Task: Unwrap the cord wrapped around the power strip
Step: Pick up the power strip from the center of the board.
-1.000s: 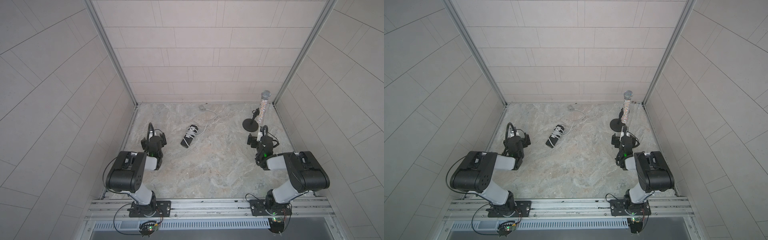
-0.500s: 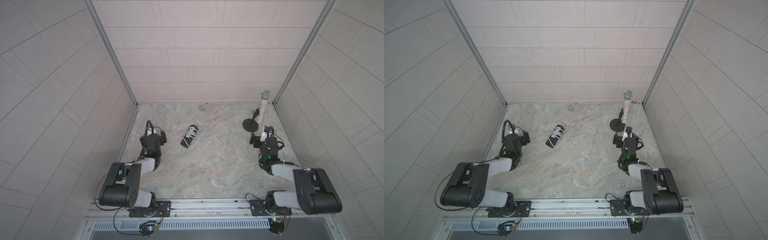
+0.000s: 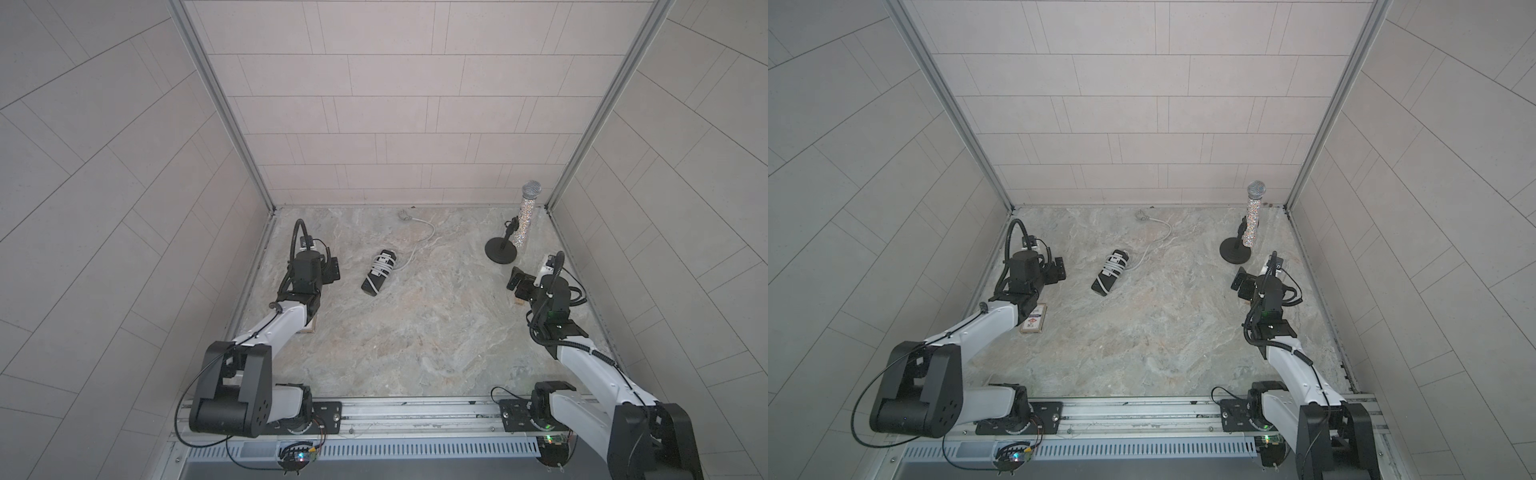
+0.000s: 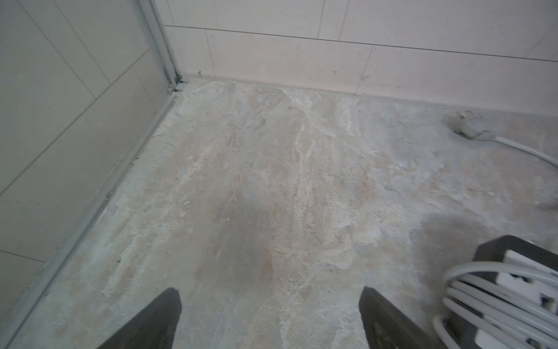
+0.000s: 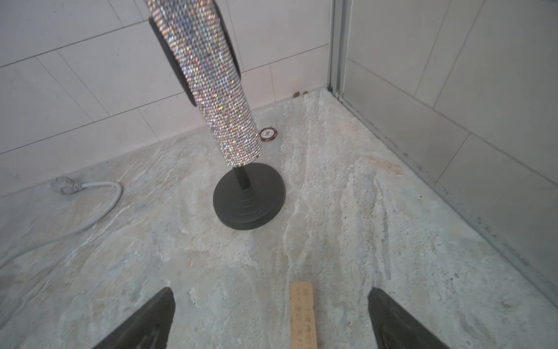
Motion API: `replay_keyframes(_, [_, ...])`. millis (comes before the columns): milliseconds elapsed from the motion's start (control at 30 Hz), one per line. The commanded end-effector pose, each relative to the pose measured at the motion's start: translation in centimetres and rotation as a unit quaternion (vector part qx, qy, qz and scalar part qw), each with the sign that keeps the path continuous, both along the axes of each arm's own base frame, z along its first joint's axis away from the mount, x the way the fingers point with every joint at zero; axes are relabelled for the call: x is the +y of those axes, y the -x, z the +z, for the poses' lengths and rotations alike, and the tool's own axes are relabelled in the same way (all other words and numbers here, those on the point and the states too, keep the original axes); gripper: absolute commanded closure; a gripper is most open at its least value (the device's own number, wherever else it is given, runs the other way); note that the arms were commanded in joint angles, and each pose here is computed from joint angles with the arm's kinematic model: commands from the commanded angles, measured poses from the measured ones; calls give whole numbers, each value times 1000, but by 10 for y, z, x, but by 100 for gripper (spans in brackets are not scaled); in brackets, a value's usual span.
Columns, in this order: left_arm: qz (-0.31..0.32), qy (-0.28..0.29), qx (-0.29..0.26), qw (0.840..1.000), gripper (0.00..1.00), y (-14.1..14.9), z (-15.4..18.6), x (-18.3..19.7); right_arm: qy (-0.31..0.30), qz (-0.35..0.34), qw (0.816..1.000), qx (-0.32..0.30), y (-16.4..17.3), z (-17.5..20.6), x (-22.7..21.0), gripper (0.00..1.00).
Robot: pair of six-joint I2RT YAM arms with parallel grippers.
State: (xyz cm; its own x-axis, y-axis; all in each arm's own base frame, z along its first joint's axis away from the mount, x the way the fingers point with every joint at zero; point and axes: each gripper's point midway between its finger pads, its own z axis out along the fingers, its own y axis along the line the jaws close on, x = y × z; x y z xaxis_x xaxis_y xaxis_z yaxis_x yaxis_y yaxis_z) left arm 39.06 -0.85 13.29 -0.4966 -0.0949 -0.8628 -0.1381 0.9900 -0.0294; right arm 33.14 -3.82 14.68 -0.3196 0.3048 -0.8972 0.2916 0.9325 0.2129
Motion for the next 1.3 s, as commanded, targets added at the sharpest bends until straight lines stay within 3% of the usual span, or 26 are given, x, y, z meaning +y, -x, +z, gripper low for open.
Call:
replay_keyframes(0, [-77, 40, 15, 996, 3, 4, -1, -38, -41, 49, 998, 7, -3, 5, 21, 0])
replay_keyframes(100, [-157, 70, 26, 985, 1, 5, 3, -80, -42, 80, 996, 11, -7, 11, 31, 0])
replay_keyframes(233, [-219, 110, 92, 965, 1, 12, -11, -116, -40, 124, 991, 17, -14, 20, 44, 0])
replay_keyframes(433, [-221, 99, 185, 952, 2, 13, -39, -121, -33, 151, 988, 13, -23, 34, 53, 0])
replay_keyframes(833, [-302, 37, 293, 906, 2, 10, -68, -148, -19, 172, 985, 13, -30, 44, 57, 0])
replay_keyframes(1267, [-280, 6, 359, 891, 14, 10, -101, -157, -7, 178, 984, 4, -27, 48, 58, 0])
